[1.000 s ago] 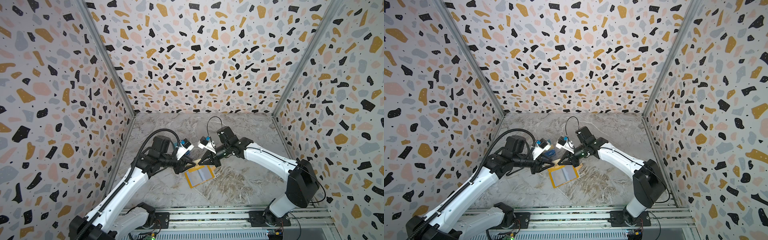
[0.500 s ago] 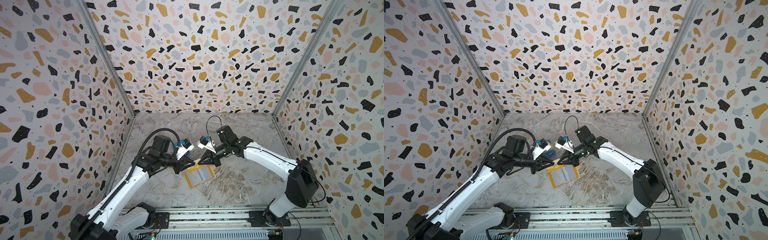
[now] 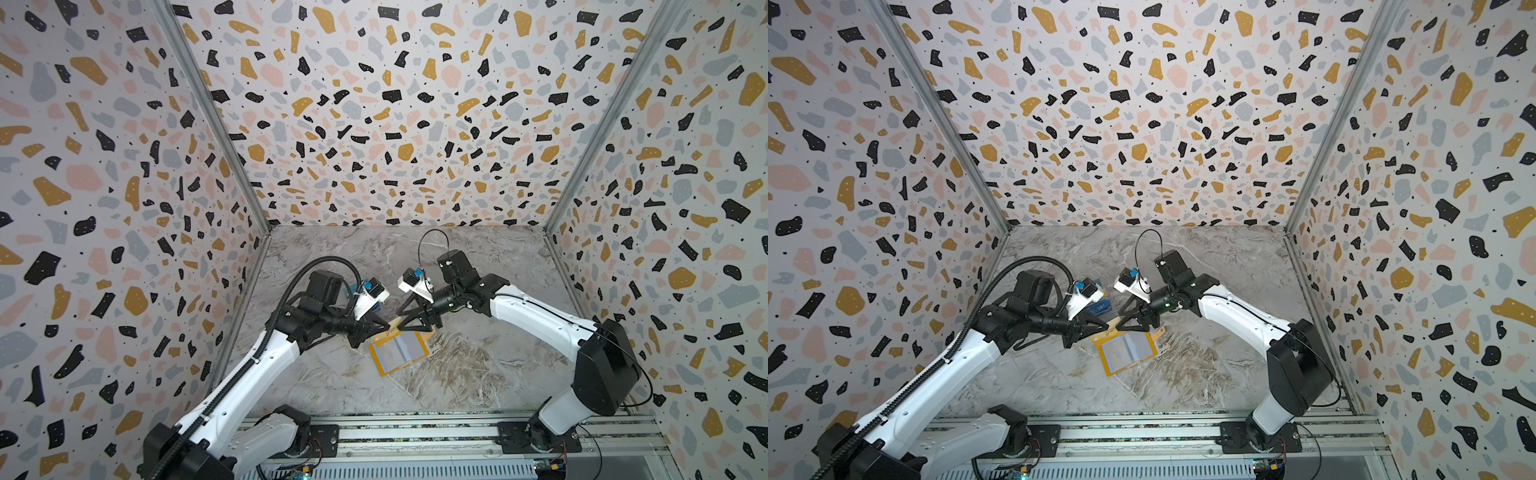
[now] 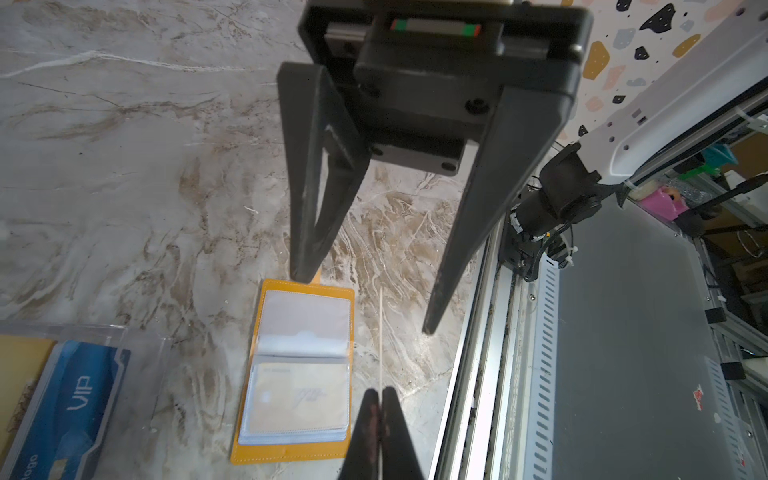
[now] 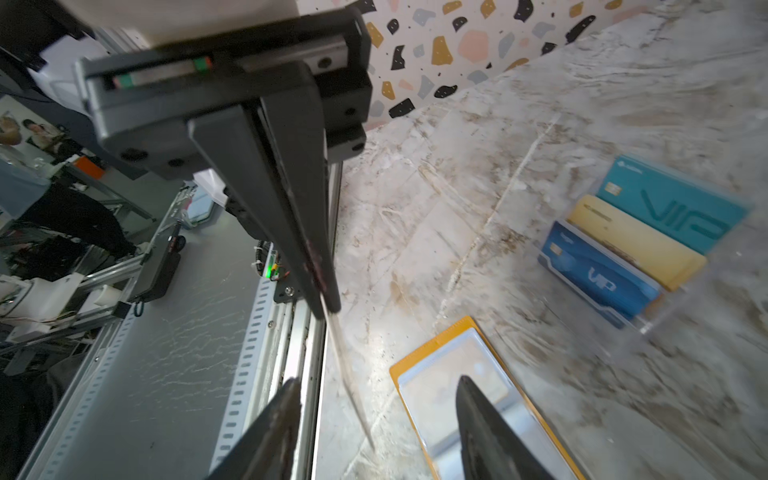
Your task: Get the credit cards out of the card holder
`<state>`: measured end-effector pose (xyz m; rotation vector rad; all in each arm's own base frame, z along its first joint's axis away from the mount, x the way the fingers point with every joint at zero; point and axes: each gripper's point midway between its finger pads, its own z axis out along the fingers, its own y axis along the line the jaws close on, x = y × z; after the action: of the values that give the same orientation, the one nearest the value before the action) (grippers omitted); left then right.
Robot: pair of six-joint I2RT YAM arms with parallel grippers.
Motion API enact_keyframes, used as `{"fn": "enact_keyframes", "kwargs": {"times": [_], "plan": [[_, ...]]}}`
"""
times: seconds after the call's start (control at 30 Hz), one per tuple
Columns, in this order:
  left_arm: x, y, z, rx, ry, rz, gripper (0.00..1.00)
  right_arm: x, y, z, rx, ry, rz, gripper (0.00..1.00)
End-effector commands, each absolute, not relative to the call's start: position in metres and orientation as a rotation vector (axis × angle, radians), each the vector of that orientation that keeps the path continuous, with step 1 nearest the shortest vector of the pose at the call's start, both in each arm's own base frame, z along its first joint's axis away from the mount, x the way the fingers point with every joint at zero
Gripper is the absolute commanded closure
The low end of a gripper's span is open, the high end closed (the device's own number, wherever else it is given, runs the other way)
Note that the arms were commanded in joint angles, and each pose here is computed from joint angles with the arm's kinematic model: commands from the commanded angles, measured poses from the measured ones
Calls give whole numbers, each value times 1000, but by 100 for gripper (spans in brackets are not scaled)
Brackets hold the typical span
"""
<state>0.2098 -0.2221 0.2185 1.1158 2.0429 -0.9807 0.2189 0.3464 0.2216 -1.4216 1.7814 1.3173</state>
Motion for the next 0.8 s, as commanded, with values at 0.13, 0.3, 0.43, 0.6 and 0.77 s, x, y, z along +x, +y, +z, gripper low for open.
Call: {"fn": "enact_keyframes", "kwargs": {"times": [0.13, 0.3, 0.43, 0.6, 0.77], "plan": [[260, -205, 215, 1131, 2039, -752, 100, 248, 320, 234, -1209, 1812, 1075, 24], [292, -185, 207, 1135, 2025, -609, 100, 266, 306, 219, -1093, 1883, 958, 21], [310, -175, 210, 1152, 1984, -551, 100, 273, 299, 208, -1051, 1926, 904, 19], [320, -170, 201, 1250, 1933, -483, 100, 278, 289, 202, -1008, 1942, 857, 15], [328, -164, 190, 1296, 1936, -439, 100, 280, 282, 198, -963, 1953, 832, 13]]}}
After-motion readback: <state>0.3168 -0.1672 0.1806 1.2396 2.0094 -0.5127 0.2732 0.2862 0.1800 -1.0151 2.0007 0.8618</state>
